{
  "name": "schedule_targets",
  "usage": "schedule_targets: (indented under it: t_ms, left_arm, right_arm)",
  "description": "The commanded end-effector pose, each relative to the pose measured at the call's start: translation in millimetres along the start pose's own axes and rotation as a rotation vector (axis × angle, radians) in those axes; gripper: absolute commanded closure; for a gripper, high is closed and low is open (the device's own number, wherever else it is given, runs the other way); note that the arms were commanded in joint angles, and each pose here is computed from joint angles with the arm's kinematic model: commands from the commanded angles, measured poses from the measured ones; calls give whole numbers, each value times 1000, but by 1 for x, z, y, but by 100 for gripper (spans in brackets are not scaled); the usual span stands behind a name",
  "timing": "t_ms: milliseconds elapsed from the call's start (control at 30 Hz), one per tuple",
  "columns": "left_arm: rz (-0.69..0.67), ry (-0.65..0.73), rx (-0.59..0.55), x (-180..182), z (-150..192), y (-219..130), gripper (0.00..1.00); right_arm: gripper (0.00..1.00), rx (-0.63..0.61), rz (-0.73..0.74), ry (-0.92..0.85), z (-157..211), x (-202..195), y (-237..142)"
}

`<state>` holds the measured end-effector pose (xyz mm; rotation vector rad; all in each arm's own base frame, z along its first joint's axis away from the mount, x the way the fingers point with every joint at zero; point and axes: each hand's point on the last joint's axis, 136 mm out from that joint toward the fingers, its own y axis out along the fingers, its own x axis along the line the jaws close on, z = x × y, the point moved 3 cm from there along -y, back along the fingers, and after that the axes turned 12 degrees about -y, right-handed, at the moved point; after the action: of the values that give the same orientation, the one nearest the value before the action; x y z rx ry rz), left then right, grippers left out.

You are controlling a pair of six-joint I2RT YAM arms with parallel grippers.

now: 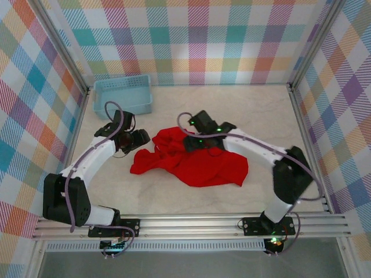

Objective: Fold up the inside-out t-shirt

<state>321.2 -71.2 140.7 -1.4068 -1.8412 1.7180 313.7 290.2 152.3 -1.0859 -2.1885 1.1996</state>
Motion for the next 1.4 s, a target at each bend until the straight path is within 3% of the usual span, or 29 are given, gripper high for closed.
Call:
schedule_targets:
  t_ms: [0,133,233,333,433,533,600,700,867,933,1033,1133,1233,1333,1367]
  left_arm:
    - [-35,-56,45,14,1,26,32]
    - [-92,-76,88,30,14,45,30]
    - [-134,-57,132,37,28,62,35]
    - [-138,-51,184,37,36,78,51]
    - [-131,-52,185,36,36,82,77]
    - [-112,-43,148,28,26,72,100]
    - [-117,-35,93,24,14,56,100]
    - [-107,-36,-63,17,-16,10,100]
    - [-21,-130,-419,16,-63,-111,100]
    - [19,-143,-531,16,-69,-156,100]
    - [58,-154,-599,18,-66,-190,100]
    - [58,-165,-581,26,-57,-184,100]
    - [-3,-174,-468,37,-44,-143,100]
    - [-49,-191,-338,49,-27,-98,100]
    - [-63,-199,-307,54,-22,-86,100]
  right_arm:
    - [16,-12,-55,-53,-21,15,21]
    - [15,48,-49,-56,-27,19,50]
    - [29,96,-4,-62,-24,13,63]
    - [52,78,95,-67,-25,-6,51]
    - [84,18,168,-24,-29,-32,20]
    - [96,-54,226,11,-31,-57,-18]
    - [100,-102,272,35,-31,-74,-47]
    - [100,-177,345,75,-27,-99,-96]
    - [100,-325,396,198,-4,-136,-181]
    - [98,-350,386,244,11,-144,-203]
    - [97,-337,381,280,34,-145,-212]
    - [94,-283,315,346,62,-134,-193]
    - [92,-166,258,454,98,-126,-149]
    - [76,-17,274,578,141,-126,-106]
    - [64,23,284,609,152,-128,-96]
